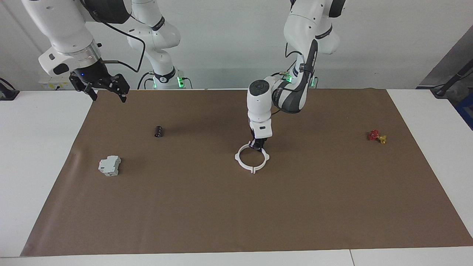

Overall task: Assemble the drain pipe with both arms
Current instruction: 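Align and press the held half-ring onto the placed half-ring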

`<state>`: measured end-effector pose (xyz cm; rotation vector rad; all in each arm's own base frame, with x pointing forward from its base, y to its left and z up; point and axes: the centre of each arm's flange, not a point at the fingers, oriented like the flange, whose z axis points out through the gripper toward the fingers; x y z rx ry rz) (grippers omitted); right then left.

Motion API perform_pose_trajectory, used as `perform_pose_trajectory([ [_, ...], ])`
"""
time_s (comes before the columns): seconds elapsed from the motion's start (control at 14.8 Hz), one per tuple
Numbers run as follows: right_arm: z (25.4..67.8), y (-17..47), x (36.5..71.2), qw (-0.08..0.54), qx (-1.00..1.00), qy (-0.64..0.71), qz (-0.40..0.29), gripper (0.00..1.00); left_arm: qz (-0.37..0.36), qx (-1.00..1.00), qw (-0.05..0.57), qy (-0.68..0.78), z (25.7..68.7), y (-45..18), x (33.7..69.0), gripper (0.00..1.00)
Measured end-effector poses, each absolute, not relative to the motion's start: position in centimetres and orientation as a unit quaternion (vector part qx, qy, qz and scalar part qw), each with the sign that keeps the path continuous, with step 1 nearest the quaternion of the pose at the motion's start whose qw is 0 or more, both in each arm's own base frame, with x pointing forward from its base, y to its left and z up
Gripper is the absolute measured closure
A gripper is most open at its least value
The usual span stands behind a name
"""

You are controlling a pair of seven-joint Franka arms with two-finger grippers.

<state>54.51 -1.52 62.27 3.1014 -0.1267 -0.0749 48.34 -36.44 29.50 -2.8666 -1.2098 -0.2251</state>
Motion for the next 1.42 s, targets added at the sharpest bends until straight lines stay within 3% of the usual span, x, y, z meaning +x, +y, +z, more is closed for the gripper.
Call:
perform_pose_trajectory([
  [1.21, 62.27, -1.52, 54.51, 0.018, 0.999, -0.041, -0.024, 0.00, -0.076, -0.921, 0.013, -0.381, 29.51, -36.57, 48.25, 0.93],
  [1.28, 62.27, -1.52, 54.51, 0.018, 0.999, -0.041, -0.024, 0.00, -0.076, -0.922, 0.013, -0.378, 29.45, -36.55, 48.22, 0.88],
  [1.42, 62.27, -1.52, 54.51, 0.018, 0.999, -0.041, -0.024, 0.00, -0.076, -0.924, 0.014, -0.375, 29.37, -36.51, 48.17, 0.66],
])
